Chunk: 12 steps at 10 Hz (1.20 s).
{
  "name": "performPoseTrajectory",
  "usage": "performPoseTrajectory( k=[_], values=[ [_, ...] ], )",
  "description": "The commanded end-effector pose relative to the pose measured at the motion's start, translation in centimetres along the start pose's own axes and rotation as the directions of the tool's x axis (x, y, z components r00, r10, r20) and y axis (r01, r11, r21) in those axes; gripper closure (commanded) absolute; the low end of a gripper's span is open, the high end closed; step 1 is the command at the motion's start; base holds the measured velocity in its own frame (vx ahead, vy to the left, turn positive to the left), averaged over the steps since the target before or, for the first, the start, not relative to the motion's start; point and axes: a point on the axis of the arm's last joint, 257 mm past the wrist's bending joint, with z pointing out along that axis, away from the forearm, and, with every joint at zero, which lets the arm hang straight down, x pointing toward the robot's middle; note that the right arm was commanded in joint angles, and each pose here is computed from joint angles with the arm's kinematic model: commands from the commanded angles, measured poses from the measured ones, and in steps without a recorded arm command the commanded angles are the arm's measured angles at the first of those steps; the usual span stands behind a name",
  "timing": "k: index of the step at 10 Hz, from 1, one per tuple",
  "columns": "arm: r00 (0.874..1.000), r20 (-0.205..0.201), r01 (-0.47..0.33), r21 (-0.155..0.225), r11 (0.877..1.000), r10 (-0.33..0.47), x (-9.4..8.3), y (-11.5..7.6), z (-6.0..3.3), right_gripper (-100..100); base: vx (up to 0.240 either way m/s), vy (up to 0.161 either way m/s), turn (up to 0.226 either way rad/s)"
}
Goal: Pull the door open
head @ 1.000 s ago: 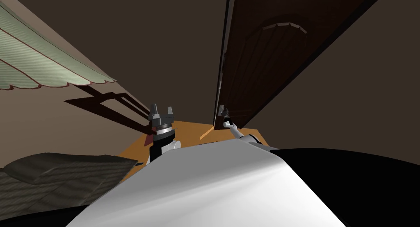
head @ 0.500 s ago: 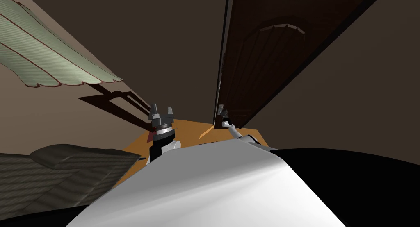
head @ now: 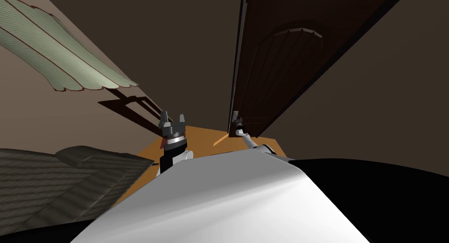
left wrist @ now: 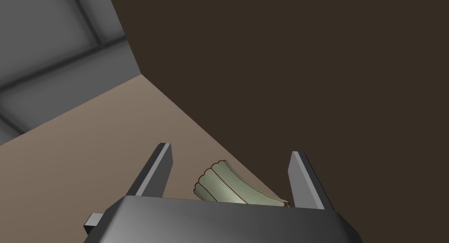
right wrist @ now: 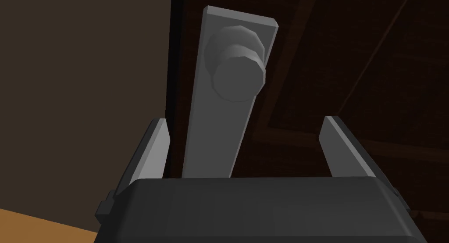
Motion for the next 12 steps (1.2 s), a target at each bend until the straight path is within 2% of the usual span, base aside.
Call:
performPoseTrajectory(
  k=[1, 4, 5, 6, 7, 8, 12],
  values=[
    [0.996, 0.009, -0.088, -0.001, 0.996, 0.088, 0.0, -0.6, -0.04, -100, -0.09, -0.07, 0.055],
    [0.982, 0.019, -0.188, -0.003, 0.982, 0.188, 0.1, -1.3, -0.07, -100, -0.072, -0.032, 0.037],
    [0.986, 0.017, -0.167, -0.003, 0.986, 0.167, 0.0, -1.2, -0.07, -100, -0.031, -0.009, 0.005],
    [0.985, 0.02, -0.173, -0.03, 0.984, 0.174, -0.8, 1.5, -0.11, -100, 0.089, 0.016, 0.189],
    [0.985, 0.02, -0.173, -0.03, 0.984, 0.174, -0.8, 1.5, -0.11, -100, 0.13, 0.027, 0.11],
    [0.985, 0.021, -0.173, -0.05, 0.984, 0.174, -1.3, 3.5, -0.17, -100, 0.168, 0.04, 0.115],
    [0.984, 0.021, -0.172, -0.091, 0.981, 0.175, -2.2, 7.7, -0.4, -100, 0.121, 0.018, 0.114]
  ],
)
